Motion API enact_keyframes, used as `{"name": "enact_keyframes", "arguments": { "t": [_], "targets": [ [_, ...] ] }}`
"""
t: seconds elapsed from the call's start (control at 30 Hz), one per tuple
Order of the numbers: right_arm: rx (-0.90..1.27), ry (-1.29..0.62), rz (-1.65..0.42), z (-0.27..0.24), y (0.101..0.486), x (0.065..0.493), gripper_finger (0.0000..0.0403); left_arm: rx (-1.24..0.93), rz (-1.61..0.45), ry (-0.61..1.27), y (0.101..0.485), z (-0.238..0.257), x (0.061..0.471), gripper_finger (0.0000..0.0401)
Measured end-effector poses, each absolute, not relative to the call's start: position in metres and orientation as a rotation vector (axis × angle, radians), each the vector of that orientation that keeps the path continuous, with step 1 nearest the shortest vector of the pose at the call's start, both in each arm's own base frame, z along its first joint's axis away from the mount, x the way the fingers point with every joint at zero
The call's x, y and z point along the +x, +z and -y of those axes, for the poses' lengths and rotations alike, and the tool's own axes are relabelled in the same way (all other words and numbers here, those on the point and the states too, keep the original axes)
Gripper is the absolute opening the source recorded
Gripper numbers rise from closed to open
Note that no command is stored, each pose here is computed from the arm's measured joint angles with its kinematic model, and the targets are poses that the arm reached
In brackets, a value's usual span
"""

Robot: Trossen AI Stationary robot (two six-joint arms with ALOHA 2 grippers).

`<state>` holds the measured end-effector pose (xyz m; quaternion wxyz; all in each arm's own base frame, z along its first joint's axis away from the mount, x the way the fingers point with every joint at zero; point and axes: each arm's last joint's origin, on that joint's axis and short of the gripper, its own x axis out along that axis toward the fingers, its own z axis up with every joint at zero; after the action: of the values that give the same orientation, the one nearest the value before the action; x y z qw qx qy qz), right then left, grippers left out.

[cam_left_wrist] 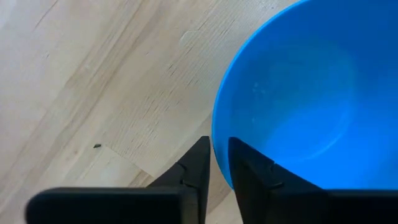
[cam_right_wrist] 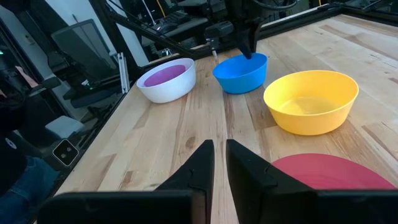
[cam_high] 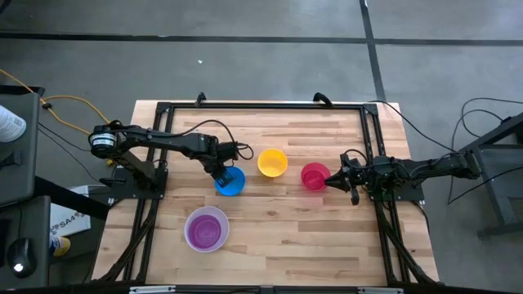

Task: Nest bowls inside each other
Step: Stack the blue bowl on the purple bowl

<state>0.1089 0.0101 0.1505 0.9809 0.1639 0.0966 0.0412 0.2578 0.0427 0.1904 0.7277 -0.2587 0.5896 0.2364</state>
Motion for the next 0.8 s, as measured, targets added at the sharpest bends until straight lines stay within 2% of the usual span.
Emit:
{"name": "enact_keyframes", "arguments": {
  "t": [0.4,0.8],
  "targets": [
    [0.33,0.083,-0.195,-0.0102,0.1505,0.1089,0.0035,-0.59,-1.302,0.497,0.191,-0.042,0.2582,0.0005],
    [0.33,0.083,-0.195,-0.0102,0.1504,0.1089,0.0035,-0.546,-1.289,0.489,0.1913,-0.0427,0.2595,0.0002]
  ]
}}
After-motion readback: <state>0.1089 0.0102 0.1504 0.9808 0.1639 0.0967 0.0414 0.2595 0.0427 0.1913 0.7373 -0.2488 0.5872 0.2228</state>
